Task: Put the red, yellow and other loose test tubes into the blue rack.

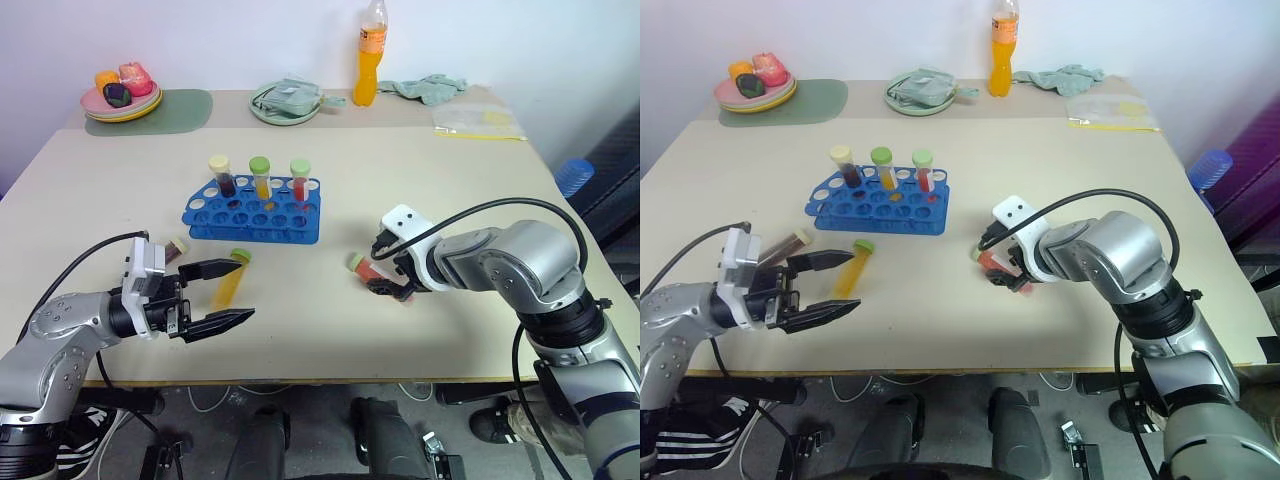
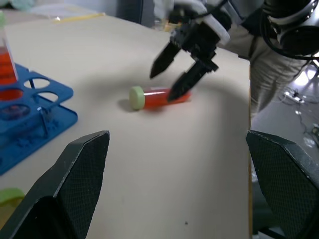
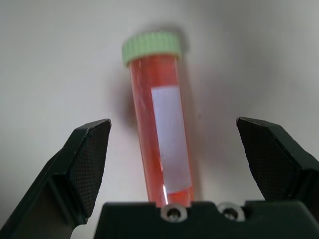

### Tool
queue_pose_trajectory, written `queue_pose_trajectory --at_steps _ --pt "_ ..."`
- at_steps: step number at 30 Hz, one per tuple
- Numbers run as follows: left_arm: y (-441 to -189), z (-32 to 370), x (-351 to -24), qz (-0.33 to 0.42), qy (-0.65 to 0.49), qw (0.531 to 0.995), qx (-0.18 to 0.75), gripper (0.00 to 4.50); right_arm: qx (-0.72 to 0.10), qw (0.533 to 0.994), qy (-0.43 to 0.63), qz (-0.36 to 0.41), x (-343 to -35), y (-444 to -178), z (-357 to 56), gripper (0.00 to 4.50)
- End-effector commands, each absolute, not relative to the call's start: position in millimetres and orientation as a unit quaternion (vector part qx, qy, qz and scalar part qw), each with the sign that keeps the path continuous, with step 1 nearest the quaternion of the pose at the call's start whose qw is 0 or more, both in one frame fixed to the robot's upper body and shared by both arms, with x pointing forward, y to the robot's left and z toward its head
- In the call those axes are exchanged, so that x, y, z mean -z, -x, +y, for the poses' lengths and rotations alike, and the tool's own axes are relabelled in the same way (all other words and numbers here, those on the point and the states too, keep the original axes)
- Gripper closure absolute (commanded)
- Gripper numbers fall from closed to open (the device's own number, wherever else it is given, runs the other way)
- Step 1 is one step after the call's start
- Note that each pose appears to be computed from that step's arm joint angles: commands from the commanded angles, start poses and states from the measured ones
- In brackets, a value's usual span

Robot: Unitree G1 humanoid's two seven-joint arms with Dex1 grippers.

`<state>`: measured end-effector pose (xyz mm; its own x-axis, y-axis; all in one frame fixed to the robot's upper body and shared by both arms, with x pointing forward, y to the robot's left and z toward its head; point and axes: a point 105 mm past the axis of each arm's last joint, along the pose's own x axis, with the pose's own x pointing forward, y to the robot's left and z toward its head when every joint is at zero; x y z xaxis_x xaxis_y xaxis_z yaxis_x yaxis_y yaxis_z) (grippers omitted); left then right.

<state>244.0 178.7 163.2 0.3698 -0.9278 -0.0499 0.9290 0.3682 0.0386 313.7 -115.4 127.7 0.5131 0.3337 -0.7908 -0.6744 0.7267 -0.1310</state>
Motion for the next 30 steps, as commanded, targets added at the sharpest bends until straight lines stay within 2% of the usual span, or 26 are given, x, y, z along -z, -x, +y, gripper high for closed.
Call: queue_pose_trajectory --at_steps 1,5,13,16,18,21,22,27,30 --pt "-245.7 174.2 -168.1 -0.010 -0.044 0.825 0.564 0.00 -0.299 0.840 0.218 0.396 -133.7 -315.0 -118.8 0.05" --pt "-245.8 172.3 -164.0 -0.014 -0.043 0.825 0.564 0.00 -0.307 0.828 0.195 0.426 -124.7 -312.7 -118.1 0.05" --pt "-242.4 175.1 -159.8 -0.018 -0.040 0.832 0.553 0.00 -0.313 0.821 0.192 0.436 -127.4 -314.3 -108.5 0.05" --pt "-241.7 175.3 -158.9 -0.019 -0.039 0.834 0.550 0.00 -0.314 0.820 0.198 0.434 -128.1 -314.6 -104.6 0.87" --pt "-241.4 175.3 -158.1 -0.019 -0.039 0.835 0.549 0.00 -0.314 0.821 0.198 0.434 -127.7 -314.9 -102.6 1.74" --pt "-242.0 175.8 -157.0 -0.019 -0.039 0.836 0.547 0.00 -0.314 0.824 0.195 0.429 -129.6 -317.2 -97.9 3.41" --pt "-242.2 175.8 -156.7 -0.018 -0.038 0.836 0.547 0.00 -0.313 0.826 0.195 0.426 -130.8 -318.3 -96.5 3.73" --pt "-243.4 176.7 -155.6 -0.016 -0.039 0.836 0.547 0.00 -0.325 0.853 0.173 0.370 -153.6 -326.6 -79.6 3.73" --pt "-245.0 178.5 -156.5 -0.017 -0.039 0.839 0.543 0.00 -0.416 0.850 0.189 0.262 -173.7 -315.5 -62.5 3.73"
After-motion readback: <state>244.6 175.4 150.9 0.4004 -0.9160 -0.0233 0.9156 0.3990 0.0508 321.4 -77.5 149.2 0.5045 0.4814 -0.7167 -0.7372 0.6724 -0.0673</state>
